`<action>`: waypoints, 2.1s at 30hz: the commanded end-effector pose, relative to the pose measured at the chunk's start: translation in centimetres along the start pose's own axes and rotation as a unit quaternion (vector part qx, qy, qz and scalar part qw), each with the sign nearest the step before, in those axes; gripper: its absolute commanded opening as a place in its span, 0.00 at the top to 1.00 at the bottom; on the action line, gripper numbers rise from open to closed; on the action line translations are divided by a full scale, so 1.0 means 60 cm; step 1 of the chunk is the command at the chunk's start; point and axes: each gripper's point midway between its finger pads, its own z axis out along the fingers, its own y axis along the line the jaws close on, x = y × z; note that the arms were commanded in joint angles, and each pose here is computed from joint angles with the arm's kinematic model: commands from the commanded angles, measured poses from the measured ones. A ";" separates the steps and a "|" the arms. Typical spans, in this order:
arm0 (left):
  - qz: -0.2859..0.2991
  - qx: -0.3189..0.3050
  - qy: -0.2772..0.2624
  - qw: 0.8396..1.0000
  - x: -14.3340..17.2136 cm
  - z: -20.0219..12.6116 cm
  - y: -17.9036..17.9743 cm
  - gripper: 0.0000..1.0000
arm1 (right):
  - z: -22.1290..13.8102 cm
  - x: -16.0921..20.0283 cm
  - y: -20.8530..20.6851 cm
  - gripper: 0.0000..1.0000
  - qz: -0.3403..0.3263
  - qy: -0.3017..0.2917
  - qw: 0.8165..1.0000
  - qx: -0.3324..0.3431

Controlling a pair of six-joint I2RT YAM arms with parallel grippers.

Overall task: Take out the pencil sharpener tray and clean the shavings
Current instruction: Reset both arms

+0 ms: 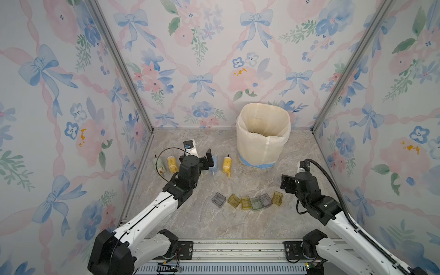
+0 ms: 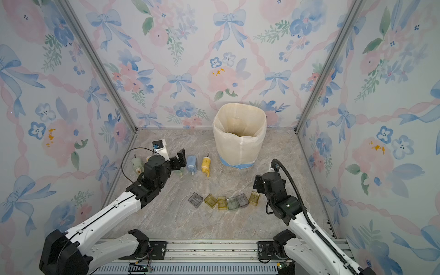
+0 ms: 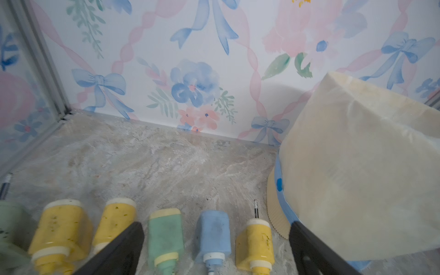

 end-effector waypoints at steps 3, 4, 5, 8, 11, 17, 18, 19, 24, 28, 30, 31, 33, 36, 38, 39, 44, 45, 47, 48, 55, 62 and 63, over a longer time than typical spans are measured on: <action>0.060 -0.091 -0.044 0.993 -0.045 -0.018 0.093 0.02 | 0.008 -0.056 -0.046 0.02 -0.002 -0.109 0.993 0.052; 0.058 -0.097 -0.045 0.993 -0.048 -0.016 0.108 0.02 | 0.010 -0.063 -0.053 0.01 0.009 -0.122 0.991 0.058; 0.058 -0.106 -0.044 0.992 -0.047 -0.013 0.125 0.02 | 0.013 -0.068 -0.061 0.00 0.018 -0.134 0.989 0.066; 0.069 -0.139 -0.042 0.987 -0.019 -0.003 0.182 0.02 | 0.020 -0.086 -0.074 0.02 0.028 -0.168 0.982 0.086; 0.066 -0.118 -0.042 0.990 0.020 0.016 0.209 0.02 | 0.036 -0.090 -0.091 0.03 0.005 -0.179 0.975 0.131; 0.042 -0.132 -0.024 0.990 0.073 0.044 0.268 0.02 | 0.074 -0.072 -0.116 0.03 0.001 -0.164 0.972 0.170; 0.036 -0.129 -0.021 0.991 0.079 0.050 0.274 0.02 | 0.077 -0.069 -0.117 0.03 0.006 -0.170 0.971 0.169; 0.035 -0.127 -0.020 0.991 0.084 0.055 0.280 0.02 | 0.078 -0.066 -0.118 0.03 0.009 -0.175 0.970 0.169; 0.044 -0.117 -0.017 0.992 0.112 0.081 0.293 0.02 | 0.093 -0.053 -0.134 0.03 0.000 -0.173 0.966 0.190; 0.037 -0.100 -0.025 0.994 0.134 0.086 0.294 0.02 | 0.100 -0.036 -0.150 0.03 0.000 -0.180 0.962 0.204; 0.033 -0.085 -0.028 0.995 0.141 0.085 0.292 0.02 | 0.105 -0.027 -0.156 0.03 0.005 -0.190 0.960 0.207; 0.037 -0.077 -0.028 0.996 0.143 0.085 0.288 0.02 | 0.108 -0.020 -0.156 0.03 0.002 -0.190 0.960 0.205; 0.043 -0.062 -0.036 0.996 0.146 0.078 0.279 0.02 | 0.117 -0.011 -0.155 0.03 -0.001 -0.195 0.960 0.202; 0.059 -0.049 -0.048 0.996 0.149 0.066 0.263 0.02 | 0.126 -0.012 -0.147 0.03 -0.003 -0.207 0.960 0.190; 0.073 -0.039 -0.051 0.995 0.160 0.059 0.251 0.02 | 0.133 -0.013 -0.140 0.03 -0.005 -0.207 0.962 0.178; 0.083 -0.036 -0.059 0.994 0.160 0.054 0.245 0.02 | 0.138 -0.013 -0.136 0.03 -0.005 -0.208 0.963 0.171; 0.107 -0.032 -0.074 0.991 0.177 0.043 0.231 0.02 | 0.162 -0.012 -0.114 0.03 -0.029 -0.204 0.969 0.136; 0.111 -0.034 -0.073 0.991 0.183 0.044 0.231 0.02 | 0.166 -0.012 -0.108 0.03 -0.034 -0.200 0.971 0.126; 0.123 -0.038 -0.084 0.988 0.180 0.047 0.223 0.02 | 0.171 -0.011 -0.102 0.03 -0.040 -0.193 0.973 0.119; 0.124 -0.048 -0.083 0.988 0.181 0.047 0.225 0.02 | 0.172 -0.009 -0.101 0.03 -0.040 -0.193 0.974 0.116; 0.129 -0.133 -0.090 0.979 0.177 0.042 0.245 0.02 | 0.208 -0.001 -0.077 0.02 -0.066 -0.162 0.981 0.080; 0.127 -0.140 -0.092 0.978 0.175 0.038 0.246 0.02 | 0.246 0.007 -0.093 0.03 -0.045 -0.116 0.989 0.074; 0.128 -0.139 -0.092 0.978 0.176 0.038 0.246 0.02 | 0.245 0.006 -0.092 0.03 -0.047 -0.121 0.989 0.076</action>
